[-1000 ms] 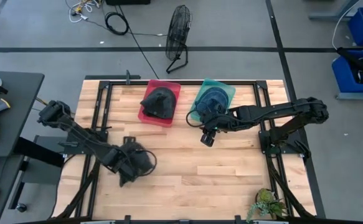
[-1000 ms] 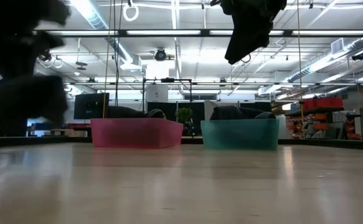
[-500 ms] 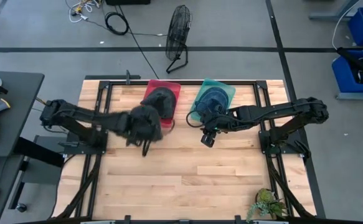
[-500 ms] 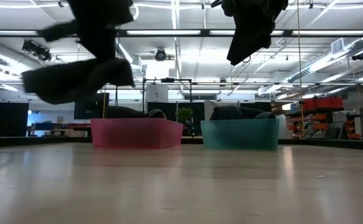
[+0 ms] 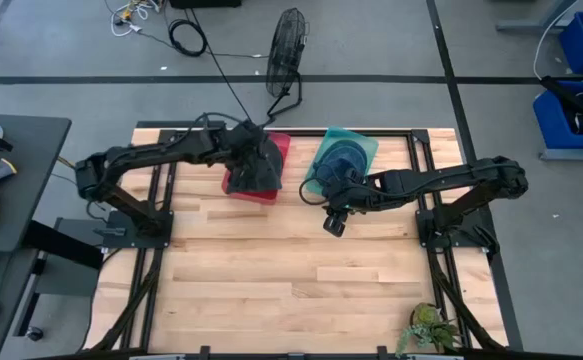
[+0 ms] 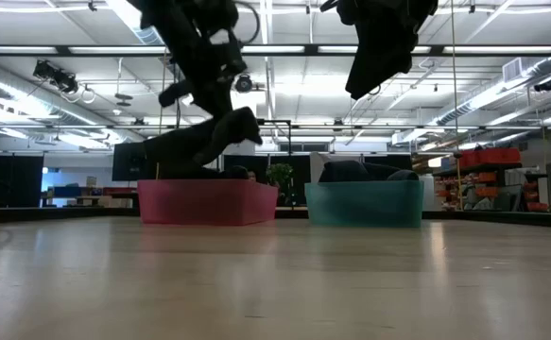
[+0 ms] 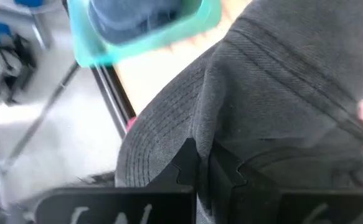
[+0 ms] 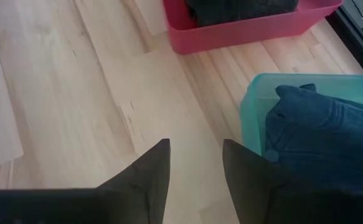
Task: Pick & Place hat
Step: Put the black cap into the red bin
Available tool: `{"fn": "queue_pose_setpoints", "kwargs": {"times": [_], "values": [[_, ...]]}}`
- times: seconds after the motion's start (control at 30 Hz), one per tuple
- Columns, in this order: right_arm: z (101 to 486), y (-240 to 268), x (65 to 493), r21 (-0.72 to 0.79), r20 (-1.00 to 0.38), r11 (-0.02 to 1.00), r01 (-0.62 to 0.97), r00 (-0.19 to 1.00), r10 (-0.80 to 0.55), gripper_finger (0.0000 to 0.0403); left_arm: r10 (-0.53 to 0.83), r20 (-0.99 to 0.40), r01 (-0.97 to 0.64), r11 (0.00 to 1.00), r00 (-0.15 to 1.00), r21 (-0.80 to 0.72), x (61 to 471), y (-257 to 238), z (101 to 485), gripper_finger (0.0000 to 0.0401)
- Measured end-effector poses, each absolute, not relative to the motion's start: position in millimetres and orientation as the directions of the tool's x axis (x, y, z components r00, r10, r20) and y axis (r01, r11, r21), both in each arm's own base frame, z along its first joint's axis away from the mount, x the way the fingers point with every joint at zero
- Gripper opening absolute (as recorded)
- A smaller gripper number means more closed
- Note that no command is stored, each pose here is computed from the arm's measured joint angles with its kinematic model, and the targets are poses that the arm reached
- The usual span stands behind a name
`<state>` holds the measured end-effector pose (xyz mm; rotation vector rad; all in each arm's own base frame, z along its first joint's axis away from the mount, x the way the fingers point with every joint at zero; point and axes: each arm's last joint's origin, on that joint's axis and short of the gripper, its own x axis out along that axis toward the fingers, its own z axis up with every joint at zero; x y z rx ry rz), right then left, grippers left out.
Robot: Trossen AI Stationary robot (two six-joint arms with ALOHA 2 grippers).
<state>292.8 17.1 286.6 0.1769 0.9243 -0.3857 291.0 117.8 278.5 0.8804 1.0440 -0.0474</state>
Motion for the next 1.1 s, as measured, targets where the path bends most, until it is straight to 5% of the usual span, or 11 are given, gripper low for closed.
{"fn": "queue_pose_setpoints", "kwargs": {"times": [0.53, 1.1], "values": [[286.2, 16.7, 291.9, -0.024, -0.807, 0.914, 0.404, 0.532, -0.256, 0.0150, 0.354, -0.855, 0.349, 0.801, 0.380, 0.487, 320.0, 161.4, 201.9, 0.0036], [286.3, 16.8, 292.1, -0.020, -0.806, 0.913, 0.407, 0.534, -0.255, 0.0150, 0.424, -0.843, 0.222, 0.833, 0.331, 0.506, 312.0, 153.8, 214.2, 0.0131]]}}
